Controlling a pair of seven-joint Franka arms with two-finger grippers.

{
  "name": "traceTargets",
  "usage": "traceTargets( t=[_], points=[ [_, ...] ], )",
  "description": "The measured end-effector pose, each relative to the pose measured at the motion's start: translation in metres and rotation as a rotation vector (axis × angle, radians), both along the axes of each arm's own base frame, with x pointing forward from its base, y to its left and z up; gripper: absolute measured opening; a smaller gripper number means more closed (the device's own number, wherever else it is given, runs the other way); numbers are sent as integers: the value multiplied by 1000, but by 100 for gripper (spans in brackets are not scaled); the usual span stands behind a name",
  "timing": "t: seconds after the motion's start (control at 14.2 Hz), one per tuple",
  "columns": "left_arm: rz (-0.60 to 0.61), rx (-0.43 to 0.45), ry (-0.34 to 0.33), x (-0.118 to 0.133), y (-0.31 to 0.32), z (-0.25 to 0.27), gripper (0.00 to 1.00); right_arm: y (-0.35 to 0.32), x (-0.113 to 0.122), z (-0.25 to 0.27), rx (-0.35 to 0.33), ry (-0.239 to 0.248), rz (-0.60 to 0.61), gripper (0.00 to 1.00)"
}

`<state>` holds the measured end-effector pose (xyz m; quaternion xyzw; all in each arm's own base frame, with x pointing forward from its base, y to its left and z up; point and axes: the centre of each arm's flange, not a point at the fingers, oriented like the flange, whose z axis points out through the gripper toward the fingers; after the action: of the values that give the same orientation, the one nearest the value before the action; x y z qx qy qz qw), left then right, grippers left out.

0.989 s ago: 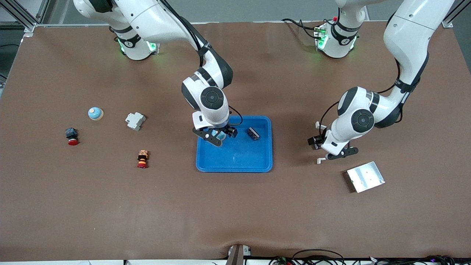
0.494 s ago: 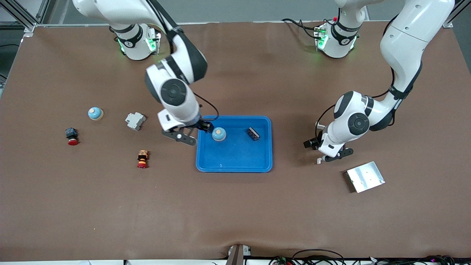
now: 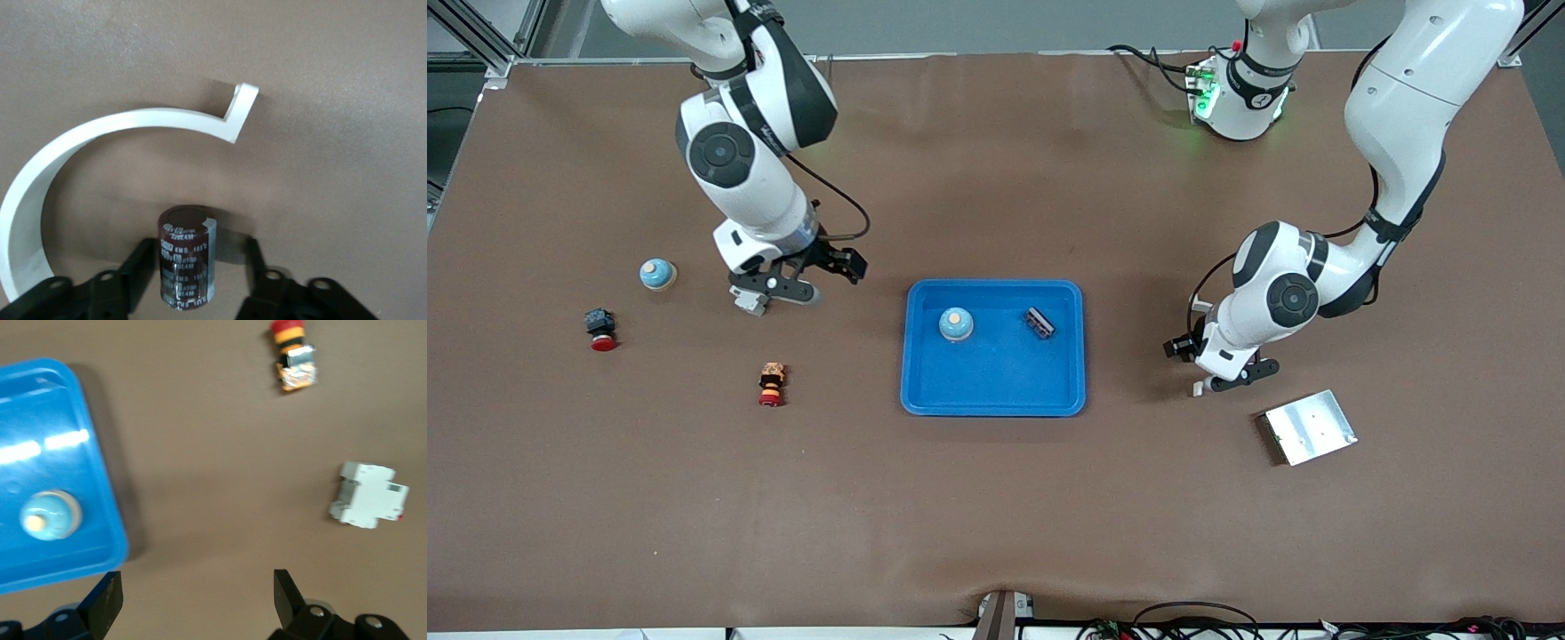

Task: Place electrolytic capacitor and blue bell in tray
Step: 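Grasp the second capacitor with the left gripper while the right gripper reaches the bell, then place the capacitor in the tray while the right gripper grasps the bell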

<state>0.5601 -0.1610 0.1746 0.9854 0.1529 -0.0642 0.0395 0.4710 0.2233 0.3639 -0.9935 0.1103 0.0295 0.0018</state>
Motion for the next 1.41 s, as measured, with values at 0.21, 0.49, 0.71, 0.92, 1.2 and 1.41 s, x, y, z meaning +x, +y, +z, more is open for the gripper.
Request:
traceTargets(
  t=[0.21,0.49,0.71,0.92,1.2,1.41],
  points=[
    [17,1,-2,1,0,1,35,-46,-12,-8,-1,-8,41,100],
    [46,2,-6,3,-1,3,35,-119,-27,-24,7,-3,98,100],
    [55,-1,-22,8,-2,10,35,-164,-32,-35,15,-25,149,100],
    [88,-1,-54,16,-9,28,35,-220,-37,-49,17,-55,220,100],
    [96,25,-39,19,-37,73,35,-301,-48,-54,20,-55,275,100],
    [128,38,-27,25,-77,116,35,-328,-60,-62,13,-73,283,100]
  ],
)
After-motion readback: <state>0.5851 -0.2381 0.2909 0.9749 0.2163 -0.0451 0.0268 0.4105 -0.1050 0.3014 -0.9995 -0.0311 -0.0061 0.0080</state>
